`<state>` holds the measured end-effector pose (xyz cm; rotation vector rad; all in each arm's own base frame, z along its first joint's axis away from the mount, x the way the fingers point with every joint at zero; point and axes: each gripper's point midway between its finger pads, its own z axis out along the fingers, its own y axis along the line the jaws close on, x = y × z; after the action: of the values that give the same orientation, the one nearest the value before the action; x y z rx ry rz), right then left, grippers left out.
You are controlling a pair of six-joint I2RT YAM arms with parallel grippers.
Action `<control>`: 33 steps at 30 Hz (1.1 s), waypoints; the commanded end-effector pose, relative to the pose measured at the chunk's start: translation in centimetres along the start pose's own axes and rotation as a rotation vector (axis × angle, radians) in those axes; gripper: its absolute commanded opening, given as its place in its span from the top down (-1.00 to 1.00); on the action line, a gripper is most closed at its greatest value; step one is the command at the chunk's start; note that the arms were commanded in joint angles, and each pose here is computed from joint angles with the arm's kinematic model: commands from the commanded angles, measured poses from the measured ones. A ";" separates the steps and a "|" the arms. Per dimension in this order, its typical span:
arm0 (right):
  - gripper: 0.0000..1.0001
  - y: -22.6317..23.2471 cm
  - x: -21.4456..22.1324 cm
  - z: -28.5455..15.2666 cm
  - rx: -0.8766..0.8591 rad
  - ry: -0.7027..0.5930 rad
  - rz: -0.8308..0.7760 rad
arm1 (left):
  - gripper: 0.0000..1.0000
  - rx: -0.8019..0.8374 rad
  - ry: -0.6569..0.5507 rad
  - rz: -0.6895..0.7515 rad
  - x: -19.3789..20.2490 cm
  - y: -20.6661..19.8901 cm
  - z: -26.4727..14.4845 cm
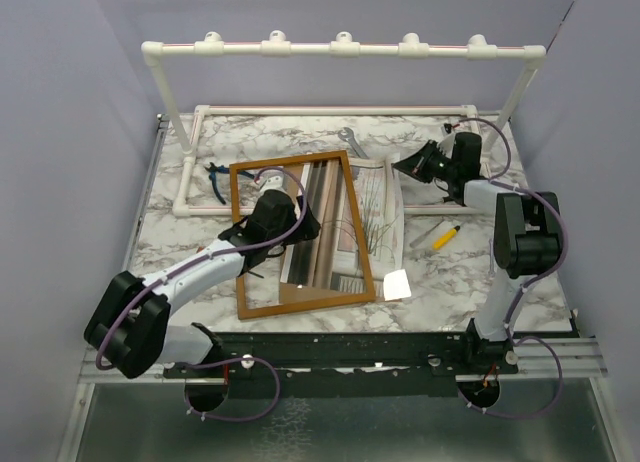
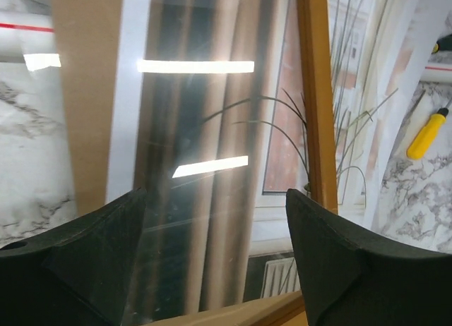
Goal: Take the photo out of the frame
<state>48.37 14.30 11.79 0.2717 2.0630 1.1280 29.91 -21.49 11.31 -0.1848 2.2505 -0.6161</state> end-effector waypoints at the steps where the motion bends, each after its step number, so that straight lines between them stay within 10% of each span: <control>1: 0.99 -0.5 -1.0 -0.5 0.109 -0.039 -0.055 | -0.61 0.043 -0.021 0.038 -0.1 -3.5 1.3; 22: 0.94 -6.5 -5.9 -3.8 0.309 -0.127 -0.003 | -0.63 -0.057 -0.079 0.125 -1.0 -4.1 2.2; 26: 0.08 -6.7 -6.2 -4.7 0.363 -0.129 -0.020 | -0.63 -0.086 -0.090 0.130 -1.4 -2.8 1.2; 33: -0.44 -6.6 -4.0 -6.8 0.407 -0.133 0.031 | -0.64 -0.154 -0.141 0.094 -3.6 0.5 -1.3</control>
<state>49.67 4.75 11.07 0.5097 2.1303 0.7287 31.70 -23.02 13.96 -0.1407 2.1639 -0.4681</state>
